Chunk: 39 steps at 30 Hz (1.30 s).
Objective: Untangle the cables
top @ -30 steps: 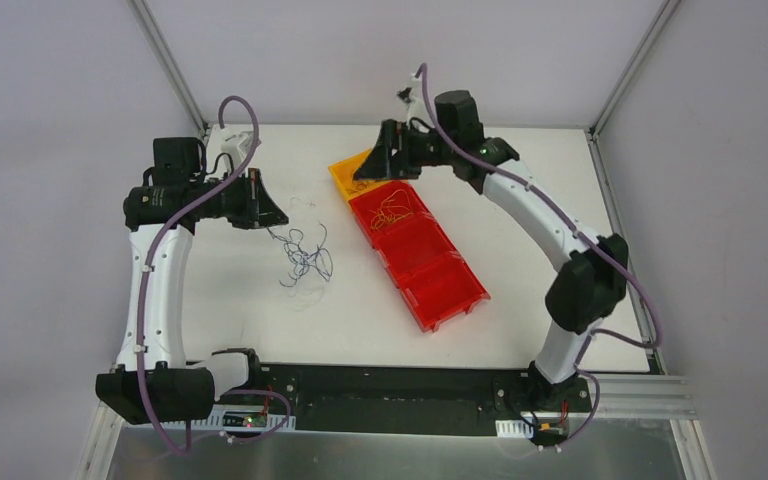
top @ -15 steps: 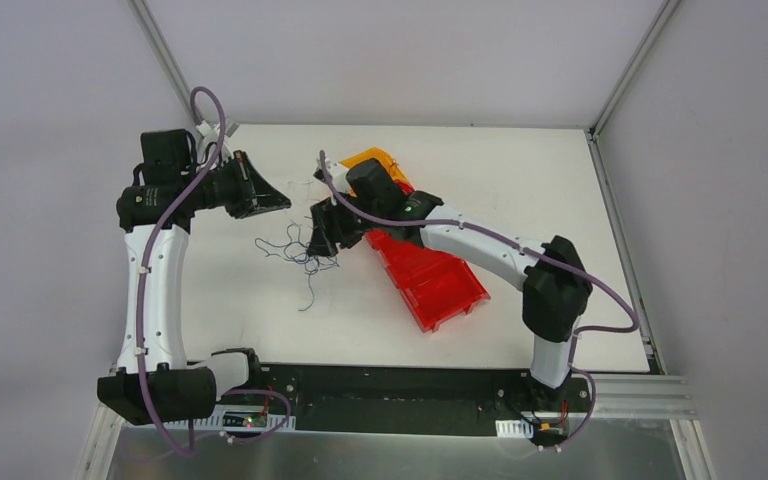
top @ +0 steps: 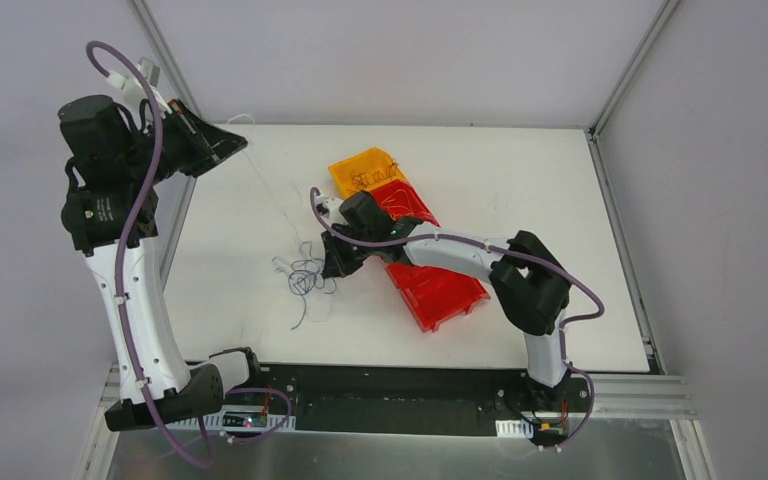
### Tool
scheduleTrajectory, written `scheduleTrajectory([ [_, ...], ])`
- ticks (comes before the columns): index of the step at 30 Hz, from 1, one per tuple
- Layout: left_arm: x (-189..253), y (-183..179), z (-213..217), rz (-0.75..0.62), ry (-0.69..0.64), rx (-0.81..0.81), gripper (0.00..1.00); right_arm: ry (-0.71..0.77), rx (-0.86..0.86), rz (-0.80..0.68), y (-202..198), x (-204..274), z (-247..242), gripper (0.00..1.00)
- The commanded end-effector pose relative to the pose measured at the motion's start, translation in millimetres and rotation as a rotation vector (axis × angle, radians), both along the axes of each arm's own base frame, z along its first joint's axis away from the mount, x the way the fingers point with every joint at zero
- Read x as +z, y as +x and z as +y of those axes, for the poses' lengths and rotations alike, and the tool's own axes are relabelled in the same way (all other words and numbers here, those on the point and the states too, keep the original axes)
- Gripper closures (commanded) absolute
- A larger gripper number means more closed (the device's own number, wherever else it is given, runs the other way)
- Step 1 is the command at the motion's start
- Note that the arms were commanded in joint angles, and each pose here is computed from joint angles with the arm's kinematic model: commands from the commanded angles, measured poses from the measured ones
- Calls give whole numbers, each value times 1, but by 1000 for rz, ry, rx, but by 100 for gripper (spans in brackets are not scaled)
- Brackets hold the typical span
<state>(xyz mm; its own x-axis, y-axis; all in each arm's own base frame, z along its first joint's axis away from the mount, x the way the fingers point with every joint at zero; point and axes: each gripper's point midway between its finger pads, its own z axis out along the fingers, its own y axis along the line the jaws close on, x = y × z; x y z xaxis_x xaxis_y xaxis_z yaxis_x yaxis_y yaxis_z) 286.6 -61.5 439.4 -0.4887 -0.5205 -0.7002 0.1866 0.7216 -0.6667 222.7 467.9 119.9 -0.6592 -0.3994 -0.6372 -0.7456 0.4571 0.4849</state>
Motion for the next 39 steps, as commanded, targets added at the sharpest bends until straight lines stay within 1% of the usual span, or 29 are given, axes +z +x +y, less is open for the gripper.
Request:
scheduleTrajectory([
  [1,67,3,25,-245,109,168,100,-88,42,83,-18,-41,-10,100],
  [6,102,1,39,-366,181,253,100,-129,64,153,-30,-55,-15,100],
  [8,111,0,35,-406,188,227,100,-138,76,163,-34,-53,-16,100],
  [12,101,-2,23,-393,166,149,100,-97,90,102,-29,-25,-14,100],
  [13,97,-3,21,-388,162,137,100,-82,94,91,-28,-15,-13,96],
  [14,95,-4,19,-388,161,124,100,-71,106,84,-29,-5,-12,83],
  [15,94,-5,16,-388,154,108,100,-66,119,82,-30,3,-11,66],
  [16,94,-6,13,-391,146,95,100,-80,122,88,-32,9,-14,52],
  [17,95,-9,10,-400,136,77,100,-83,124,87,-33,17,-16,45],
  [20,92,-14,-2,-398,99,9,100,-77,150,26,-31,43,-23,33],
  [26,71,-25,-31,-362,14,-200,100,-17,136,-66,-24,102,-51,13],
  [29,59,-21,-43,-368,10,-273,100,-36,124,-63,-19,115,-82,7],
  [32,50,-16,-66,-379,11,-351,100,-78,91,-40,-11,114,-121,1],
  [34,44,-14,-88,-382,3,-431,100,-101,87,-11,-12,112,-150,1],
  [36,41,-6,-95,-366,-22,-459,100,-94,62,4,-11,110,-176,1],
  [39,37,0,-117,-350,-34,-552,100,-78,25,0,-14,111,-211,1],
])
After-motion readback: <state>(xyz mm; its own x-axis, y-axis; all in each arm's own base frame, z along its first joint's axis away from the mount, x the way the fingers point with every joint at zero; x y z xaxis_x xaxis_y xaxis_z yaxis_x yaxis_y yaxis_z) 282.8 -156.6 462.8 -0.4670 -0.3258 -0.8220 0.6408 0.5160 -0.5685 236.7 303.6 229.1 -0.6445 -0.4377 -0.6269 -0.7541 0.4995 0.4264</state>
